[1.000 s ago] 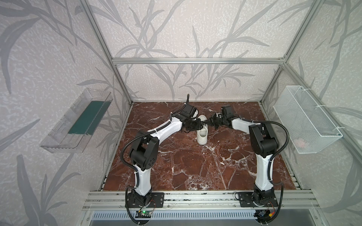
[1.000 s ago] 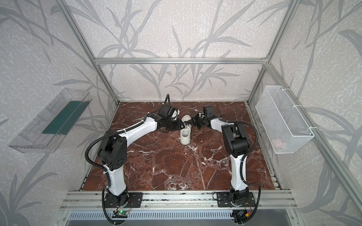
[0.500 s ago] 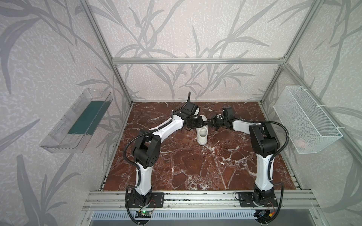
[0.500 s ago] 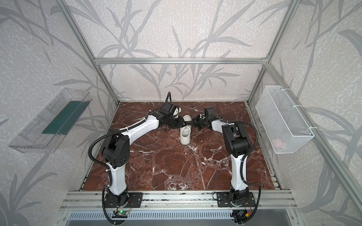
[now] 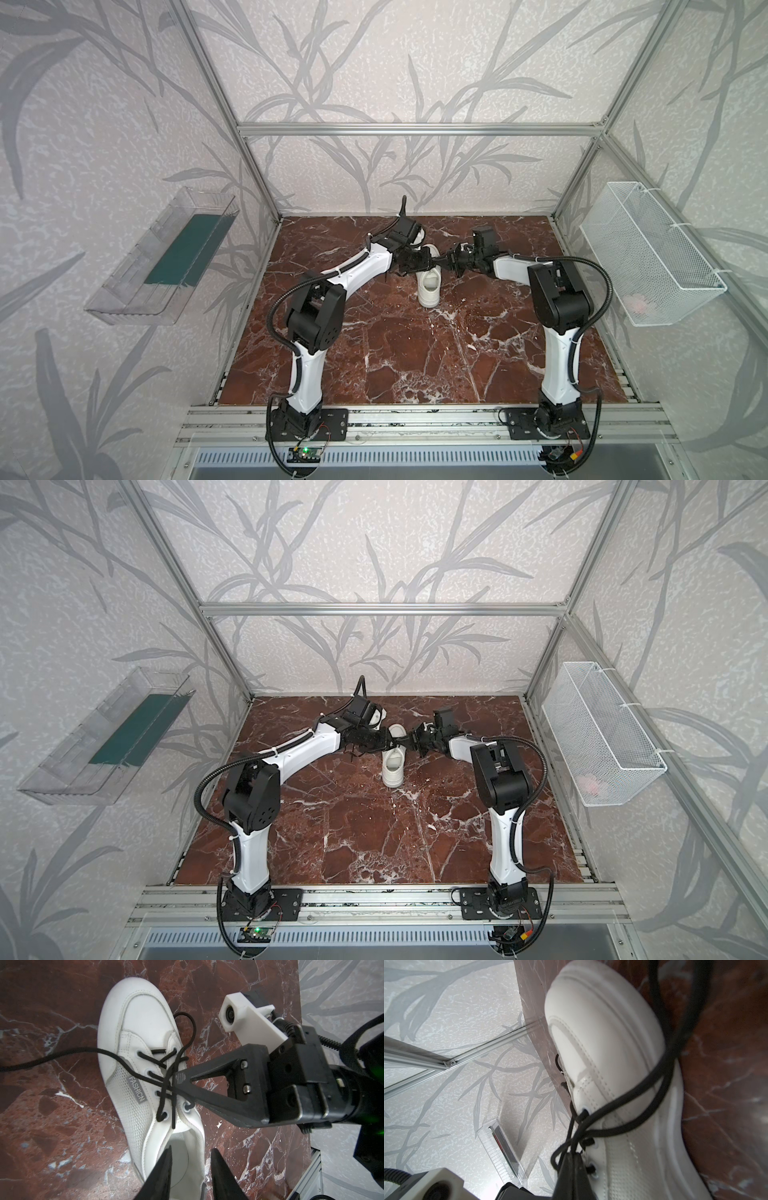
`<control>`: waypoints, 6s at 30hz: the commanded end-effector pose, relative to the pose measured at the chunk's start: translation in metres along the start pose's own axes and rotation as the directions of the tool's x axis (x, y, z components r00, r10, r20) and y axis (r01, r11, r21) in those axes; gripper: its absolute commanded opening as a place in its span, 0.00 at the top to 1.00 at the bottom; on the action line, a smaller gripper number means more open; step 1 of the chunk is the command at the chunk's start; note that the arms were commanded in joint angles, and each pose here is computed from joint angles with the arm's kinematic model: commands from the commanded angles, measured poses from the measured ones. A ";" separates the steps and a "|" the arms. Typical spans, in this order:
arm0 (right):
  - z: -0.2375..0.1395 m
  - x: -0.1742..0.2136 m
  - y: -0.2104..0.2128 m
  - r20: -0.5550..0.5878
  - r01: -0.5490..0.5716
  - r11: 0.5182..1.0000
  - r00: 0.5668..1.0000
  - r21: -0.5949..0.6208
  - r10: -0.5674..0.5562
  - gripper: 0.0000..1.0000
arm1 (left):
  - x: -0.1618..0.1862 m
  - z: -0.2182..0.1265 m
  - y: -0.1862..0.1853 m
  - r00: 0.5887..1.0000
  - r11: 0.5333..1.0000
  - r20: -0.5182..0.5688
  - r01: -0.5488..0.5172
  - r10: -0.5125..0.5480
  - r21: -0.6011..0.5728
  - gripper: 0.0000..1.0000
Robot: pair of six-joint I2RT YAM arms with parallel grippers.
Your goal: Tie the shoes
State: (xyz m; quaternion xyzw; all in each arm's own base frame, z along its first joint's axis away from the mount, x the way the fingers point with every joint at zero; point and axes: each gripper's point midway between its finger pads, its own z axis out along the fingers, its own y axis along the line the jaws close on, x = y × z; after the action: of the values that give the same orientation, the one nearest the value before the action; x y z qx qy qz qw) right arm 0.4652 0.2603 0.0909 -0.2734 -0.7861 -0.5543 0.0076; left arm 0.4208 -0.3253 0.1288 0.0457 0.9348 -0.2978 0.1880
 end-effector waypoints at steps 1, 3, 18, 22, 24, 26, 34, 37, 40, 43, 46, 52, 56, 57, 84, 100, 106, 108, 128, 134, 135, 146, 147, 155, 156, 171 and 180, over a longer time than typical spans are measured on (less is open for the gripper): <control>-0.005 0.005 0.009 -0.015 0.021 0.999 1.000 -0.027 -0.021 1.00 | -0.003 0.007 -0.001 1.000 1.000 -0.008 -0.008 0.008 0.002 0.67; -0.005 0.005 0.008 -0.015 0.019 0.999 1.000 -0.026 -0.019 1.00 | -0.004 0.008 -0.001 1.000 1.000 -0.009 -0.008 0.008 0.002 0.68; -0.006 0.007 0.011 -0.024 0.022 0.999 0.999 -0.036 -0.023 1.00 | -0.005 0.020 0.006 1.000 1.000 -0.018 -0.004 0.003 -0.014 0.68; -0.007 0.008 0.011 -0.025 0.020 0.999 0.999 -0.039 -0.021 1.00 | -0.007 0.024 0.006 1.000 1.000 -0.019 0.002 -0.002 -0.008 0.68; -0.007 0.008 0.011 -0.026 0.020 0.999 0.999 -0.038 -0.021 1.00 | -0.009 0.025 0.007 1.000 1.000 -0.017 0.003 -0.003 -0.009 0.68; -0.007 0.008 0.011 -0.026 0.021 0.999 0.999 -0.039 -0.022 1.00 | -0.010 0.026 0.007 1.000 1.000 -0.017 0.003 -0.003 -0.010 0.68; -0.007 0.009 0.011 -0.031 0.015 0.999 0.999 -0.048 -0.016 1.00 | -0.012 0.032 0.011 1.000 1.000 -0.024 0.002 -0.003 -0.016 0.69; -0.007 0.009 0.013 -0.030 0.017 0.999 0.999 -0.052 -0.018 1.00 | -0.012 0.033 0.011 1.000 1.000 -0.024 0.004 -0.005 -0.017 0.70; -0.007 0.009 0.012 -0.031 0.018 0.998 0.999 -0.053 -0.019 1.00 | -0.013 0.034 0.010 1.000 1.000 -0.021 0.004 -0.004 -0.014 0.74; -0.007 0.009 0.012 -0.030 0.019 0.998 0.999 -0.053 -0.021 1.00 | -0.014 0.034 0.011 1.000 1.000 -0.021 0.007 -0.007 -0.013 0.81; -0.007 0.009 0.014 -0.029 0.027 0.998 0.999 -0.062 -0.029 1.00 | -0.014 0.031 0.010 1.000 1.000 -0.019 0.003 -0.003 -0.017 0.93; -0.016 0.004 0.015 0.000 0.030 0.996 1.000 -0.079 -0.030 0.80 | -0.014 0.018 0.008 1.000 1.000 -0.016 -0.013 0.013 -0.028 0.98; -0.027 0.003 0.018 0.019 0.038 0.995 0.999 -0.091 -0.036 0.76 | -0.009 0.007 0.007 1.000 0.999 -0.019 -0.016 0.015 -0.029 0.98; -0.031 0.003 0.019 0.026 0.043 0.995 0.999 -0.092 -0.041 0.75 | -0.008 0.004 0.006 1.000 1.000 -0.021 -0.016 0.015 -0.026 0.98; -0.074 0.082 0.083 0.136 0.951 0.082 0.042 0.298 -0.990 0.57 | -0.076 -0.121 -0.083 0.978 0.982 0.195 -0.106 0.074 0.157 0.98; -0.029 0.048 0.115 0.163 0.964 0.091 0.051 0.248 -0.985 0.68 | -0.068 -0.133 -0.077 0.978 0.986 0.196 -0.100 0.073 0.130 0.98; -0.030 0.047 0.120 0.181 0.963 0.094 0.048 0.252 -0.982 0.88 | -0.068 -0.132 -0.072 0.979 0.988 0.197 -0.087 0.061 0.125 0.97; -0.031 0.047 0.118 0.173 0.962 0.098 0.054 0.255 -0.983 0.92 | -0.069 -0.132 -0.068 0.979 0.989 0.196 -0.080 0.055 0.123 0.92; -0.041 0.044 0.110 0.171 0.959 0.153 0.114 0.239 -0.979 1.00 | -0.060 -0.090 0.060 0.905 0.914 0.194 0.332 -0.379 0.235 0.54; -0.043 0.046 0.110 0.165 0.958 0.153 0.115 0.241 -0.980 1.00 | -0.060 -0.065 0.065 0.794 0.779 0.180 0.478 -0.581 0.407 0.47; -0.044 0.046 0.111 0.166 0.958 0.152 0.113 0.242 -0.980 1.00 | -0.063 -0.063 0.065 0.778 0.760 0.185 0.485 -0.601 0.432 0.47; -0.048 0.049 0.115 0.173 0.958 0.154 0.114 0.241 -0.978 1.00 | -0.070 -0.022 0.079 0.627 0.546 0.088 0.591 -0.774 0.594 0.43; -0.048 0.049 0.115 0.173 0.958 0.154 0.113 0.241 -0.978 1.00 | -0.069 -0.019 0.081 0.617 0.540 0.089 0.599 -0.782 0.591 0.42; -0.053 0.051 0.117 0.172 0.958 0.151 0.111 0.244 -0.979 1.00 | -0.061 0.005 0.095 0.547 0.476 0.066 0.656 -0.835 0.585 0.41; -0.053 0.051 0.117 0.171 0.958 0.152 0.112 0.245 -0.979 1.00 | -0.060 0.008 0.095 0.541 0.472 0.065 0.661 -0.839 0.583 0.41; -0.055 0.055 0.123 0.190 0.959 0.164 0.120 0.232 -0.974 1.00 | -0.068 0.042 0.101 0.506 0.453 0.072 0.690 -0.860 0.565 0.43; -0.061 0.062 0.125 0.191 0.962 0.156 0.113 0.223 -0.975 1.00 | -0.087 0.056 0.105 0.495 0.443 0.091 0.663 -0.864 0.603 0.72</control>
State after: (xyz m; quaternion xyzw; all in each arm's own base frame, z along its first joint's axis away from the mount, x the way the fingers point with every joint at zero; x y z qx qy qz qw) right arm 0.4591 0.2655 0.2189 0.2186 -0.7910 -0.3546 -0.4481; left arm 0.5305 -0.2648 0.0530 -0.4056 0.6981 -0.5608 0.1835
